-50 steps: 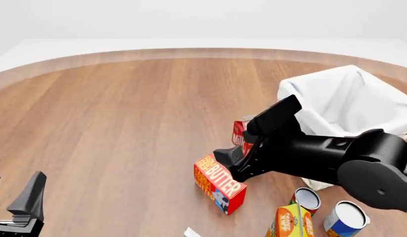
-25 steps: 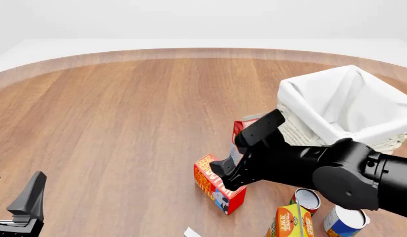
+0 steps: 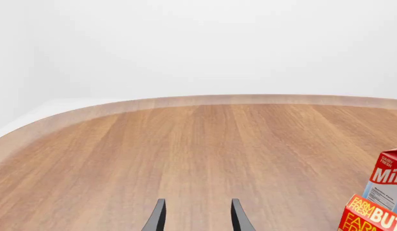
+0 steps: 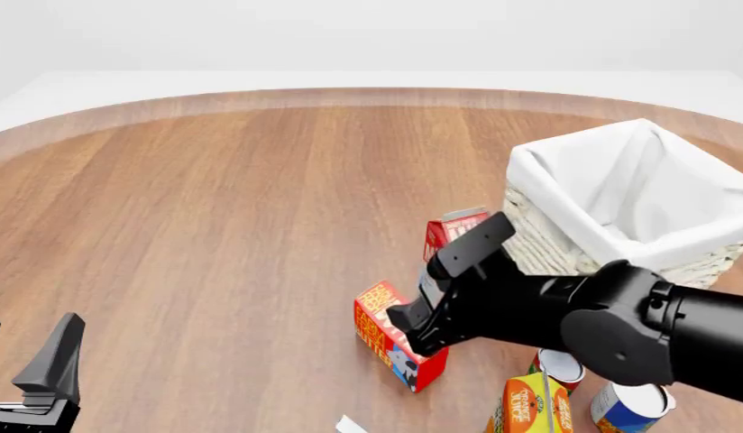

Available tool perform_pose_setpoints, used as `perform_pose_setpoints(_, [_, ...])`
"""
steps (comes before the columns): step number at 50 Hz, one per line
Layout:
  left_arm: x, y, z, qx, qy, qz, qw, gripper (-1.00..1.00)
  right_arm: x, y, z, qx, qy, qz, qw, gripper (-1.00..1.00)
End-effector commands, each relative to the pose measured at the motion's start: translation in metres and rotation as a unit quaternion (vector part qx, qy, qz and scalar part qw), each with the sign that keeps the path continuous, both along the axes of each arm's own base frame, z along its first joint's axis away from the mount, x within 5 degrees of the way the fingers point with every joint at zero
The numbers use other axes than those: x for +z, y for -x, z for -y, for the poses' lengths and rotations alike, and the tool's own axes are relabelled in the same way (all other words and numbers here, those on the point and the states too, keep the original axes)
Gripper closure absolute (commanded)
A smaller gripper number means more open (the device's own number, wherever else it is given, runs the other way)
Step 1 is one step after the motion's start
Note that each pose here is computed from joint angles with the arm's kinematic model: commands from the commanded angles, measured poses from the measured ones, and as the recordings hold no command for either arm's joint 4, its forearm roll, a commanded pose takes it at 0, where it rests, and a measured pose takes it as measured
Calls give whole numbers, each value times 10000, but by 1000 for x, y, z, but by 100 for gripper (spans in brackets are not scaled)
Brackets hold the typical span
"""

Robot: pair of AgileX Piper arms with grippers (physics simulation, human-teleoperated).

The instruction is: Pick up the cream cheese box and the butter, and put them in the basket.

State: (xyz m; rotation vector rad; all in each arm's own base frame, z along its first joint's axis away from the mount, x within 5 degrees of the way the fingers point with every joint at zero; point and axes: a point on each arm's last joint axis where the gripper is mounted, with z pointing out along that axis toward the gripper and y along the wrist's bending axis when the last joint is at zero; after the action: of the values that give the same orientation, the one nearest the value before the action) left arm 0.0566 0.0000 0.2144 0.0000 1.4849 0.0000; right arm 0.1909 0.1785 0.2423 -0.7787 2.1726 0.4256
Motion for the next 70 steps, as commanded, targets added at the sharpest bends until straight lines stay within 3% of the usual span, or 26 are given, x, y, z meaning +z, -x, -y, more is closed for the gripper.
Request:
perform_pose_setpoints(1, [0,0,0,0,0,0,10000,-100,-4,0,1,-13,44,-38,10000,-100])
perform_pose_setpoints(51, [0,0,0,0,0,0,10000,-100,-41,-7,-8,36,310,-303,9991,-100])
perform_pose_setpoints(70, [0,0,0,0,0,0,10000,-100,-39,-8,-6,-6,313,-304,9990,-100])
